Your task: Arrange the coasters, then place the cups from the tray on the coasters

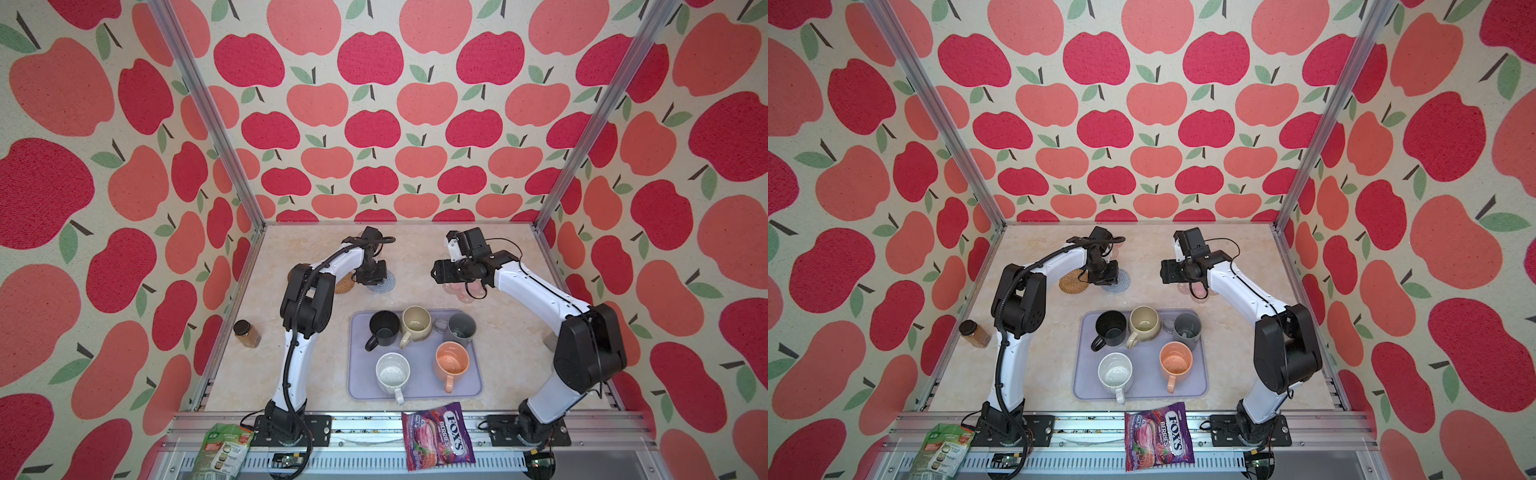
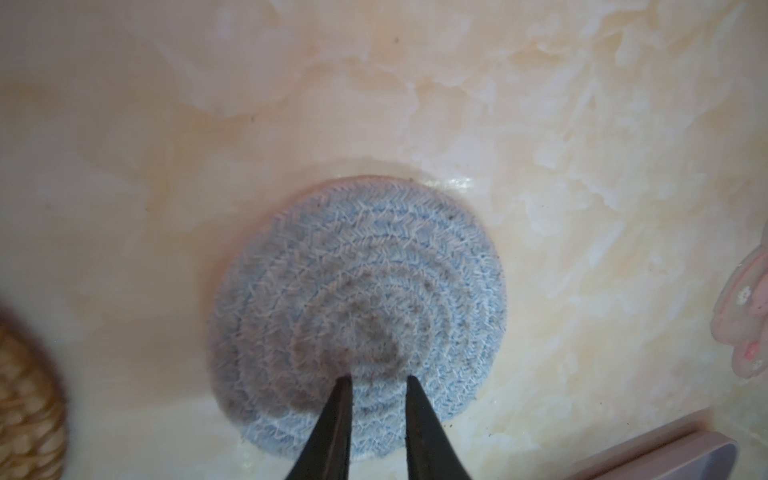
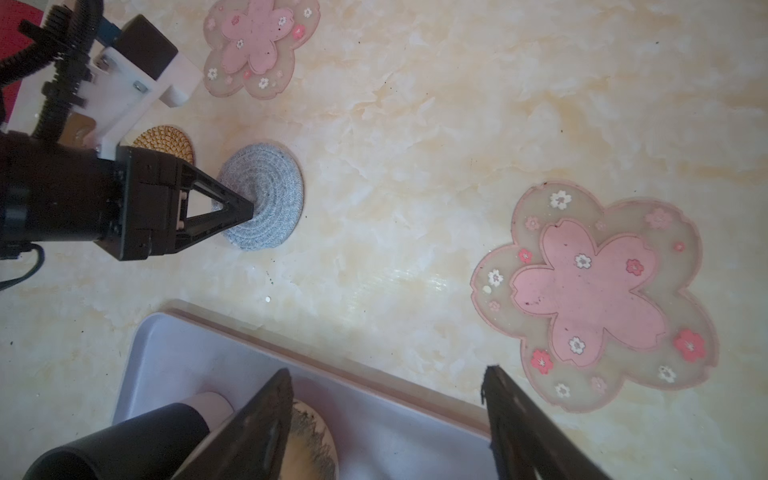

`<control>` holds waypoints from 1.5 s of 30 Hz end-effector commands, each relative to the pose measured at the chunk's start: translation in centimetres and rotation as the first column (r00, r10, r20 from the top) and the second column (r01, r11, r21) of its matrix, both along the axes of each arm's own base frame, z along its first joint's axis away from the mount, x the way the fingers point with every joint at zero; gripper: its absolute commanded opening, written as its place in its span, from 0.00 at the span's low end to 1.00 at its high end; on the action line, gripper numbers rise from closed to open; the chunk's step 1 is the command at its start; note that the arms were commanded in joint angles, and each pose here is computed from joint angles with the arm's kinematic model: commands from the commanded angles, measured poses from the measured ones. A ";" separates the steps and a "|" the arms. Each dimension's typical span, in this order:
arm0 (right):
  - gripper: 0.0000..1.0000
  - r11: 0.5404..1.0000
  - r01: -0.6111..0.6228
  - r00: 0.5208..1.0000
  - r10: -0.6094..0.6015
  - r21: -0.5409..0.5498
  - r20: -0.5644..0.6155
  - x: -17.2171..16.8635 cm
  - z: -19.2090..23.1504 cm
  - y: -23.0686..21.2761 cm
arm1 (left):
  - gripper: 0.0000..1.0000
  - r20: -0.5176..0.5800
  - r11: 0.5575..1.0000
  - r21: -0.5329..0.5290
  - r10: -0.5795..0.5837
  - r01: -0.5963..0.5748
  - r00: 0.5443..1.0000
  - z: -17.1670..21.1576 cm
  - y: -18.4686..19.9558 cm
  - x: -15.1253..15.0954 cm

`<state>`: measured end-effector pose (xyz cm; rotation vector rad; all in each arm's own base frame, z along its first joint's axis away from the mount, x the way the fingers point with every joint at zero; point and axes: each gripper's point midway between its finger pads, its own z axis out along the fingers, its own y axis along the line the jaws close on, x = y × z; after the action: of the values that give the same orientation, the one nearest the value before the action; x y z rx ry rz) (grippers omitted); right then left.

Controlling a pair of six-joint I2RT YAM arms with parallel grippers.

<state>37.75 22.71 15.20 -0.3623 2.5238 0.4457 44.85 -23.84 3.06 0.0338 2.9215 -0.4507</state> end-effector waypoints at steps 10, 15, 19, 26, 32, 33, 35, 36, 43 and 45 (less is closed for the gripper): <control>0.75 0.999 0.002 1.000 -0.002 -0.049 0.006 -1.5 -0.2 -1.6 | 0.25 -0.091 1.000 0.000 -0.007 0.007 0.996 -4.2 -1.8 -0.7; 0.75 0.998 0.003 1.000 -0.003 -0.057 0.008 -1.6 -0.6 -1.8 | 0.25 -0.082 0.999 -0.031 -0.016 0.013 0.997 -4.3 -2.9 0.0; 0.75 0.999 -0.008 1.000 0.008 -0.047 -0.004 -1.5 -1.2 -1.4 | 0.25 -0.058 0.998 -0.057 -0.017 0.013 0.998 -4.1 -3.6 0.8; 0.75 0.999 -0.011 1.000 0.010 -0.031 -0.027 -1.0 -1.6 -0.7 | 0.25 -0.037 0.993 -0.120 -0.018 0.014 0.999 -3.6 -5.1 2.2; 0.75 1.000 -0.005 0.999 0.005 -0.015 -0.031 -0.8 -1.9 -0.4 | 0.25 -0.001 0.983 -0.182 -0.033 0.032 0.999 -2.2 -7.0 3.5; 0.75 1.000 -0.005 1.000 0.005 -0.012 -0.031 -0.7 -2.0 -0.3 | 0.25 0.006 0.980 -0.195 -0.036 0.037 0.999 -1.9 -7.3 3.8; 0.75 1.000 -0.007 0.999 0.006 -0.006 -0.037 -0.5 -2.2 0.0 | 0.25 0.029 0.972 -0.228 -0.046 0.051 0.999 -1.0 -8.1 4.3; 0.75 1.000 -0.008 0.999 0.007 -0.002 -0.038 -0.4 -2.2 0.1 | 0.25 0.044 0.968 -0.244 -0.048 0.058 0.998 -0.3 -8.4 4.6; 0.74 0.999 -0.019 0.999 0.020 0.030 -0.048 0.7 -2.6 1.4 | 0.26 0.169 0.943 -0.315 -0.054 0.105 0.984 5.7 -9.1 6.3; 0.73 0.999 -0.021 0.999 0.023 0.036 -0.049 1.0 -2.6 1.7 | 0.26 0.193 0.936 -0.335 -0.044 0.108 0.980 7.4 -8.7 6.6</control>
<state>37.79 23.28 11.72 -0.3867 2.5857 0.4567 50.42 -32.55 5.58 0.1241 2.7317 -0.8473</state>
